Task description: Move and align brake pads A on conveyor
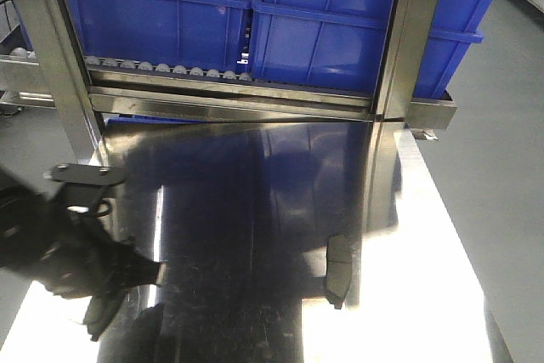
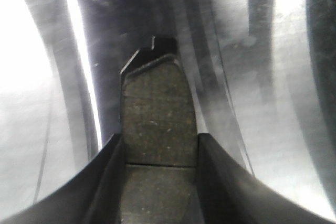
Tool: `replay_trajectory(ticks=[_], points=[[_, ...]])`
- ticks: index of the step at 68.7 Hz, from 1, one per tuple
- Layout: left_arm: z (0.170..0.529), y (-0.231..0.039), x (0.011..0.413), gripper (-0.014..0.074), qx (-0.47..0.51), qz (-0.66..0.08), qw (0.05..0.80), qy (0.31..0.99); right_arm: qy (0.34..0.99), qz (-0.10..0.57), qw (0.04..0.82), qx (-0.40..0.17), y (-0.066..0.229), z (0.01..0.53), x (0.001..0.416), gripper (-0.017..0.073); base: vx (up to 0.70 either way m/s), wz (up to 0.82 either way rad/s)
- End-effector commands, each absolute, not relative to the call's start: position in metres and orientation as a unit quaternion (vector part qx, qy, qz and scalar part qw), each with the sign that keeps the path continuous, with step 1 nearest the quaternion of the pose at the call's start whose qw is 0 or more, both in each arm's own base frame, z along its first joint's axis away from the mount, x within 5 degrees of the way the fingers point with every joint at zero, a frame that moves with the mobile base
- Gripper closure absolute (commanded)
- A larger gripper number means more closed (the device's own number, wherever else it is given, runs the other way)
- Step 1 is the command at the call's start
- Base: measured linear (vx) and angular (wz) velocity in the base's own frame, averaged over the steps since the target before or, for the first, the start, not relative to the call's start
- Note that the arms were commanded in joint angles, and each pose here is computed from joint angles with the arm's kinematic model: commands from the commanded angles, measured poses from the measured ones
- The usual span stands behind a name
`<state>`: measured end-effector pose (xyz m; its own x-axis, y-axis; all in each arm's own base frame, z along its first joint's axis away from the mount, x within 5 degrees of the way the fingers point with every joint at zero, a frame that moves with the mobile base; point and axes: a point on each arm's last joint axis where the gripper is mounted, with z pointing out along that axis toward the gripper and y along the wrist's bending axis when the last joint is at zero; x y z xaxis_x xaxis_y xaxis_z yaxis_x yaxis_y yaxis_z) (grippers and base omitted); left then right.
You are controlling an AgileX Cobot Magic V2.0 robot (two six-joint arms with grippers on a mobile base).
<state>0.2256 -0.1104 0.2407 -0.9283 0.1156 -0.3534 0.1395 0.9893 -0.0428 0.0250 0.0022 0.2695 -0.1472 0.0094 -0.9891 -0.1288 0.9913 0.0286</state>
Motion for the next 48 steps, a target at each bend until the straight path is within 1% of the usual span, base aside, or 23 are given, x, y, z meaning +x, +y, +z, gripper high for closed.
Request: replay_trajectory(ticks=[1, 13, 23, 35, 48], points=[[0.271, -0.098, 0.206, 0.0600, 0.053, -0.057, 0.261, 0.962, 0.728, 0.049, 0.682, -0.043, 0.002, 0.283, 0.025, 0.0199, 0.00, 0.00], [0.292, -0.074, 0.162, 0.0600, 0.049, -0.087, 0.328, 0.939, 0.728, 0.049, 0.682, -0.043, 0.002, 0.283, 0.025, 0.0199, 0.00, 0.00], [0.301, -0.056, 0.127, 0.0600, 0.044, -0.112, 0.382, 0.916, 0.728, 0.049, 0.682, -0.043, 0.002, 0.283, 0.025, 0.0199, 0.00, 0.00], [0.302, -0.033, 0.089, 0.0600, 0.040, -0.120, 0.431, 0.893, 0.728, 0.049, 0.682, -0.043, 0.002, 0.283, 0.025, 0.0199, 0.00, 0.00], [0.301, -0.017, 0.063, 0.0600, 0.037, -0.128, 0.477, 0.869, 0.728, 0.049, 0.682, -0.043, 0.002, 0.283, 0.025, 0.0199, 0.00, 0.00]])
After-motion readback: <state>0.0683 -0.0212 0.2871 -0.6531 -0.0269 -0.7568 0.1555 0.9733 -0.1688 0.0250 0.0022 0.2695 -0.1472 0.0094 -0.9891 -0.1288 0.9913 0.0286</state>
